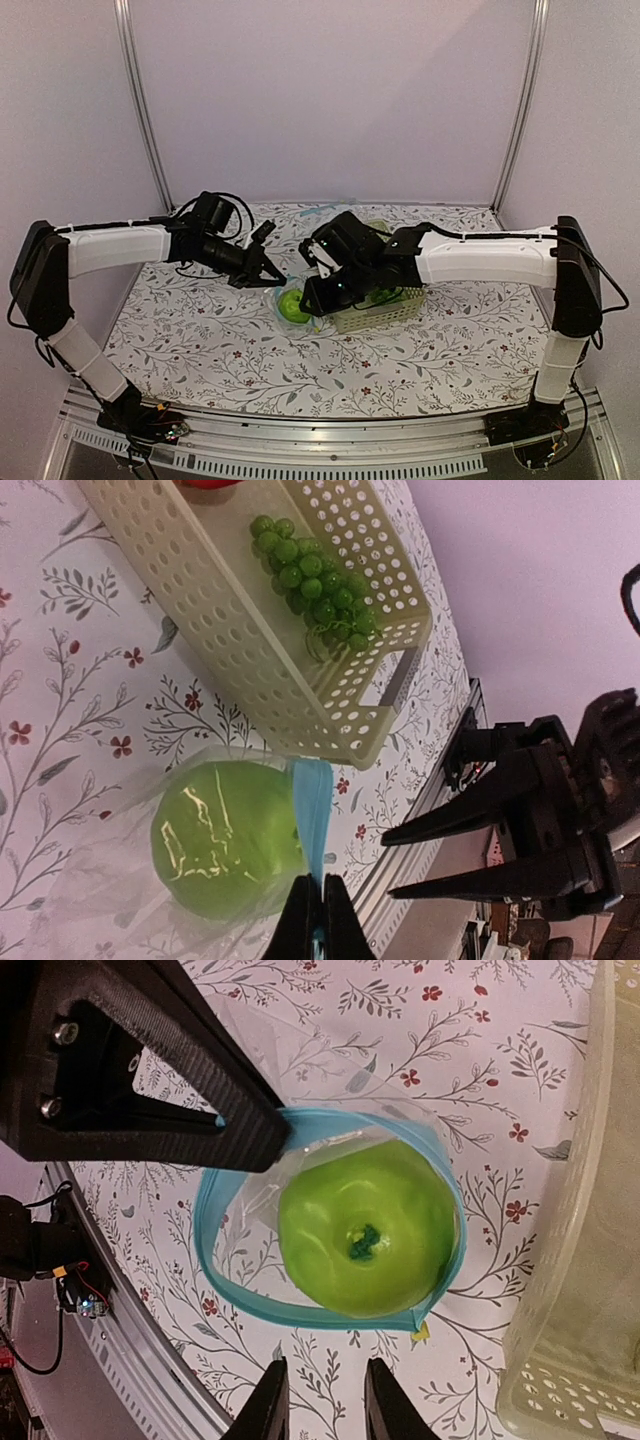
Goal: Place the food in the zip-top bag and seal the zipper
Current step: Adjust the fake fruit in the zipper food storage bag.
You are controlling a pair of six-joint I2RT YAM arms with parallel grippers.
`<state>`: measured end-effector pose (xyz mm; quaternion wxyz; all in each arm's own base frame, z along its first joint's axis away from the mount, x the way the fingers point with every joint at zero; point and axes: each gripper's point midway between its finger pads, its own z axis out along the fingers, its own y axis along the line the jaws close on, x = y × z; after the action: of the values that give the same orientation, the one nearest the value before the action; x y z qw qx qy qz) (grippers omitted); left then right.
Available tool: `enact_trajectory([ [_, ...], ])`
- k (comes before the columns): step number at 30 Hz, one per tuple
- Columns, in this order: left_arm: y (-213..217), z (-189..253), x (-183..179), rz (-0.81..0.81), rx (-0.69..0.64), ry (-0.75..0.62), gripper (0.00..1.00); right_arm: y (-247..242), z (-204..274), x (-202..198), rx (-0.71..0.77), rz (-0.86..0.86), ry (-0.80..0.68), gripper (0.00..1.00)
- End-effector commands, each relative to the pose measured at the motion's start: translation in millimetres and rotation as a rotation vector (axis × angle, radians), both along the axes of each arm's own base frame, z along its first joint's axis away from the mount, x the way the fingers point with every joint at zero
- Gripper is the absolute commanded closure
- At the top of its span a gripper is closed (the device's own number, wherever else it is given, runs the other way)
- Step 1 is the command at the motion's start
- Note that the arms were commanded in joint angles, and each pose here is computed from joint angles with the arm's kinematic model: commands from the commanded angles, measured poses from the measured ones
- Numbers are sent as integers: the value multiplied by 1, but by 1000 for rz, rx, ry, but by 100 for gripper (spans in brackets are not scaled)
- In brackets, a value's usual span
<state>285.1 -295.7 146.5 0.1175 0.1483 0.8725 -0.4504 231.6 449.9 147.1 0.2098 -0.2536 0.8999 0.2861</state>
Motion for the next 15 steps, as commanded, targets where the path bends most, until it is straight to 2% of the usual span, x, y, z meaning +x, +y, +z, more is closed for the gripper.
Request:
enact_trajectory([
  [1,-1,-2,6,-16,-11,-10,100,27,1,10,62,-3,-11,74],
  [15,-5,4,1,-38,-49,1,100,56,-63,37,-16,-33,-25,74],
])
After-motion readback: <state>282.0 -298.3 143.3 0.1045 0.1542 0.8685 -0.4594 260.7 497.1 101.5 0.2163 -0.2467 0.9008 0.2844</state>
